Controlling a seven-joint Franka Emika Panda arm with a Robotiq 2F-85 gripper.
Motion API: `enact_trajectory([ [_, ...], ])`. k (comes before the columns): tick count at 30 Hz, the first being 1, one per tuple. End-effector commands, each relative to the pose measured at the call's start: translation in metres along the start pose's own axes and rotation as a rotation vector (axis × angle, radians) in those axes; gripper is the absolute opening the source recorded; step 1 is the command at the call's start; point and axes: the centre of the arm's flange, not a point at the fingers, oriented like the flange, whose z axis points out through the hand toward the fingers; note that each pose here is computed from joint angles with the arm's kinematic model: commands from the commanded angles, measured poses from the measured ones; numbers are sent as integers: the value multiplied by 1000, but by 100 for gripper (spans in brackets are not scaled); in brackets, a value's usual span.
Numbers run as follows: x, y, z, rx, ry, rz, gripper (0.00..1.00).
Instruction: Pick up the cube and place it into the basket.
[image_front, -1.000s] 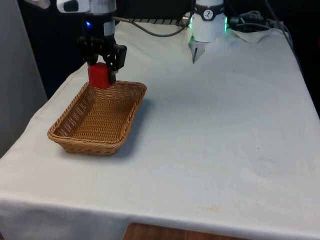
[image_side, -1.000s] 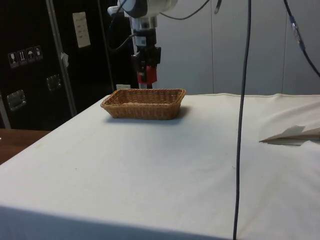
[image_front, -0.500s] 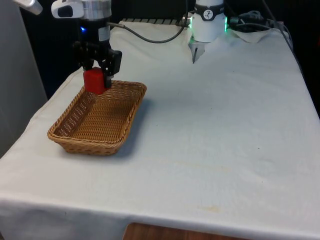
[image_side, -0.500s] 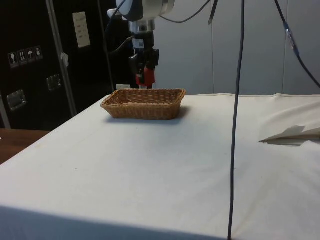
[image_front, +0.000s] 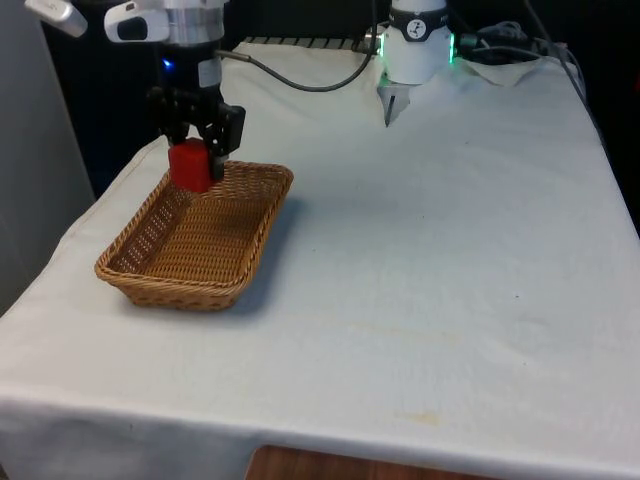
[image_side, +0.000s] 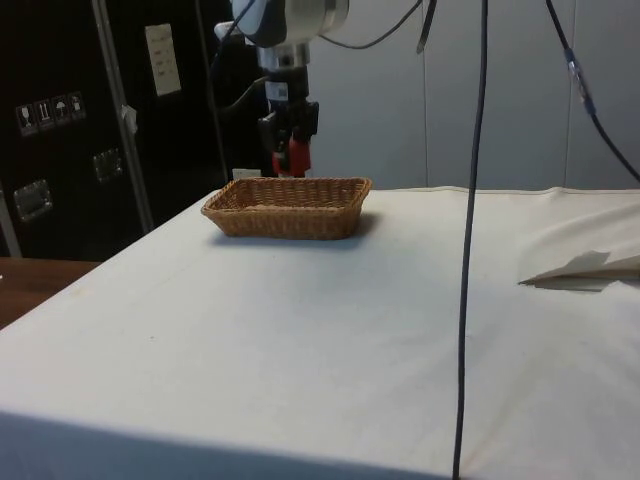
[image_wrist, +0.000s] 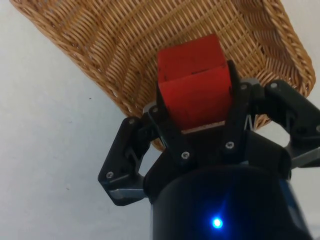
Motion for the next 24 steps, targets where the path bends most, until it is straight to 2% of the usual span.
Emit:
enact_trajectory([
  [1,2,0,2,5,2,2,1],
  [9,2,-2,9,-4,-6,1,1],
  [10,3,-3,12,4,-6,2,1],
  [17,4,-5,20,4,-12,4,1],
  [18,3,-4,20,-5,-16,5,1],
  [19,4,-5,22,4,-14,5,1],
  [24,4,-6,30,4,-21,9,1],
])
